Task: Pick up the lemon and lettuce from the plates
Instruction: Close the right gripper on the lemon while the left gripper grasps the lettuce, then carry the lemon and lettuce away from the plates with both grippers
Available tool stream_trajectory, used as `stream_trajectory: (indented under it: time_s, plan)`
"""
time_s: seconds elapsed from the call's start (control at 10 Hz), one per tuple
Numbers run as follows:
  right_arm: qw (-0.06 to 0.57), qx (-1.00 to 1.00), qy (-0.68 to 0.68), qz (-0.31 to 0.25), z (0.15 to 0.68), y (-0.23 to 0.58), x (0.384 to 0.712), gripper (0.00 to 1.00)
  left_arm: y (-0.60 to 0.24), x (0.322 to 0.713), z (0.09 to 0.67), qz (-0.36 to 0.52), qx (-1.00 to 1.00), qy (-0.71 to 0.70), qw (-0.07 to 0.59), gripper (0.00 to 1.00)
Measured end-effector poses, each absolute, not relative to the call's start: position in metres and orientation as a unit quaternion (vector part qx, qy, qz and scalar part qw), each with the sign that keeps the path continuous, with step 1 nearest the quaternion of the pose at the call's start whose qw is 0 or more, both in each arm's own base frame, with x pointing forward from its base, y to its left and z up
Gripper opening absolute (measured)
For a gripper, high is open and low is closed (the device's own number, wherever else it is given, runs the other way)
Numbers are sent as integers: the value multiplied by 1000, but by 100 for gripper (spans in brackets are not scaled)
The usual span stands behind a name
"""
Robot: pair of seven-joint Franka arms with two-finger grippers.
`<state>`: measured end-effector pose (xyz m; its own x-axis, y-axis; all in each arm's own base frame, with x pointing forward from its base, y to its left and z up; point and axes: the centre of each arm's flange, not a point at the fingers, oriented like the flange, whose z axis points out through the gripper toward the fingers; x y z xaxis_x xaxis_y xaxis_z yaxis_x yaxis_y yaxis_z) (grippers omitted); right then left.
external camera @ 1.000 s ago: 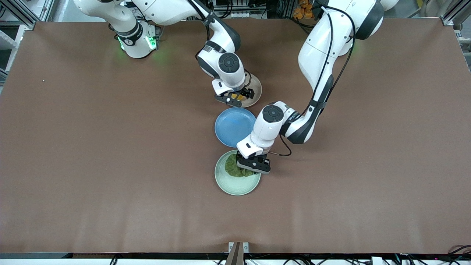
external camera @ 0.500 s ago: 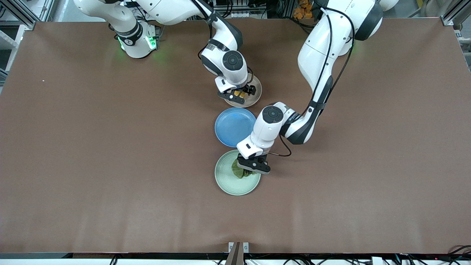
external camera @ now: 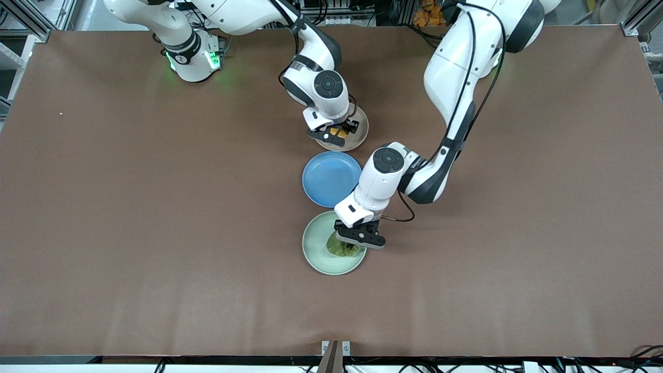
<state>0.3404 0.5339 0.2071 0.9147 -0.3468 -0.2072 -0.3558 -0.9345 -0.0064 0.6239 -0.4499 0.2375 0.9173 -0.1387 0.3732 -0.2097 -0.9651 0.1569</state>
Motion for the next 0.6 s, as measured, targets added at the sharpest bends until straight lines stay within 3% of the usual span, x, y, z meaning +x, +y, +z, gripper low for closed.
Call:
stream_trajectory:
  time_s: [0.2, 0.4, 0.6]
  plan:
    - [15, -977, 187, 104, 239, 537, 365, 66, -434, 634, 289, 167, 979, -58, 101, 2]
    - [13, -975, 194, 104, 289, 523, 408, 66, -403, 649, 340, 158, 982, -25, 104, 2]
    - [3, -979, 173, 106, 305, 477, 453, 66, -362, 661, 371, 135, 987, -16, 82, 2]
